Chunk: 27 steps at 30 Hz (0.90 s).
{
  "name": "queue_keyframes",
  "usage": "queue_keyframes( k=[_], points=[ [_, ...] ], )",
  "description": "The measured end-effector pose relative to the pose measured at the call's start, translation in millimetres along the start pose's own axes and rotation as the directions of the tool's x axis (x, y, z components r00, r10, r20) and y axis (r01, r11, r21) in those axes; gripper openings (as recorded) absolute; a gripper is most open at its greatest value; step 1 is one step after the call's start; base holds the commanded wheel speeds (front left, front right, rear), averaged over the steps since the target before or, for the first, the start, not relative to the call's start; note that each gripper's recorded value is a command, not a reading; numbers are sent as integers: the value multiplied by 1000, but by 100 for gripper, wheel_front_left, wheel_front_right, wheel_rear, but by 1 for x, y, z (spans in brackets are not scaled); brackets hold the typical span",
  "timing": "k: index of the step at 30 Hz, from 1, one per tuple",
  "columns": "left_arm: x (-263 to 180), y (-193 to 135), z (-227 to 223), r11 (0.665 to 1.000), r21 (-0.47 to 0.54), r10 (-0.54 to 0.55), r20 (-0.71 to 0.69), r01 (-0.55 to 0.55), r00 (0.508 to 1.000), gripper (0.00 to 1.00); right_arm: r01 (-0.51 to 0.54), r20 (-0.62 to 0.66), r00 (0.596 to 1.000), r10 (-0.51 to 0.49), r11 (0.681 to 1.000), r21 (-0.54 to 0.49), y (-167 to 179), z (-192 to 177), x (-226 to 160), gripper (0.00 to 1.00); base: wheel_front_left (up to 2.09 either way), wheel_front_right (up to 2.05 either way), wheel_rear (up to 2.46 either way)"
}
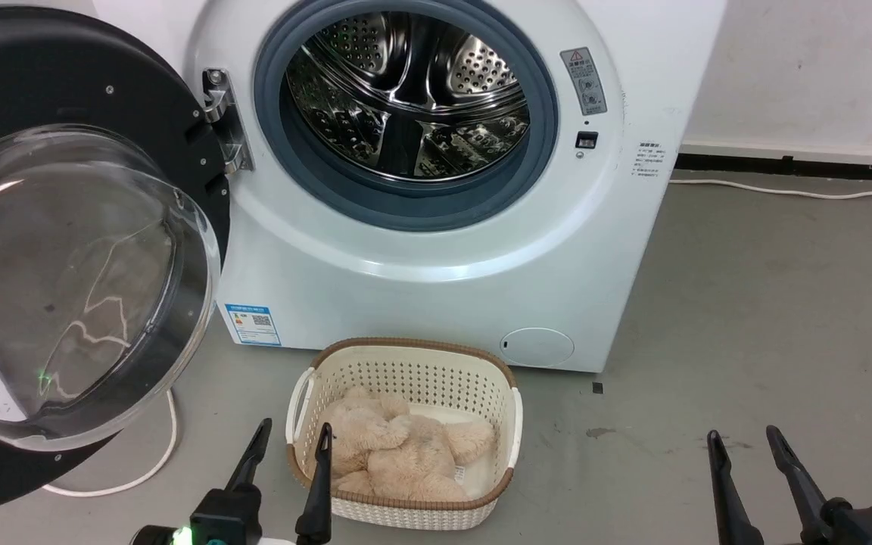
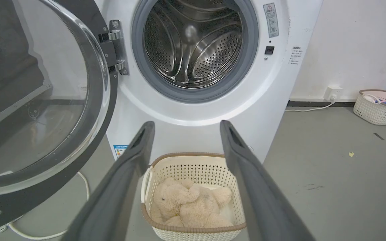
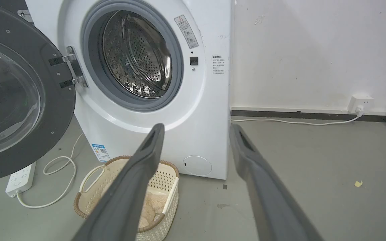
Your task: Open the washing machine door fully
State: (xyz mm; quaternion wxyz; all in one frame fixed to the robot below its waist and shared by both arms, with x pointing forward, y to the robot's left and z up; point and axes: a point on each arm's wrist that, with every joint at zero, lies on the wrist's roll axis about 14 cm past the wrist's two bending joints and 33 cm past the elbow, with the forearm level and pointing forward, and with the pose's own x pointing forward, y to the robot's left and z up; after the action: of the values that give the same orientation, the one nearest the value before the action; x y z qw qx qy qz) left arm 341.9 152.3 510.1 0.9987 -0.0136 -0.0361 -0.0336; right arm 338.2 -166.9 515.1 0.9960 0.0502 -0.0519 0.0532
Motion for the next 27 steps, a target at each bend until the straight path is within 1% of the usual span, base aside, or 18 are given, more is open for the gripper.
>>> queue_keyframes(
  k=[11, 12, 27],
  points=[
    [-1, 3, -1, 1000, -12, 9, -5, -10, 1000, 100, -5, 0, 1000, 5, 1000, 0, 1, 0, 1, 100, 0, 0, 0],
    [-1, 3, 0, 1000, -15, 10, -5, -10, 1000, 0, -5, 0, 1000, 5, 1000, 0, 1, 0, 1, 0, 0, 0, 0],
    [1, 5, -1, 1000, -11, 15, -16, -15, 1000, 0, -4, -18, 1000, 4, 1000, -5, 1, -3, 1, 0, 0, 0, 0]
  ],
)
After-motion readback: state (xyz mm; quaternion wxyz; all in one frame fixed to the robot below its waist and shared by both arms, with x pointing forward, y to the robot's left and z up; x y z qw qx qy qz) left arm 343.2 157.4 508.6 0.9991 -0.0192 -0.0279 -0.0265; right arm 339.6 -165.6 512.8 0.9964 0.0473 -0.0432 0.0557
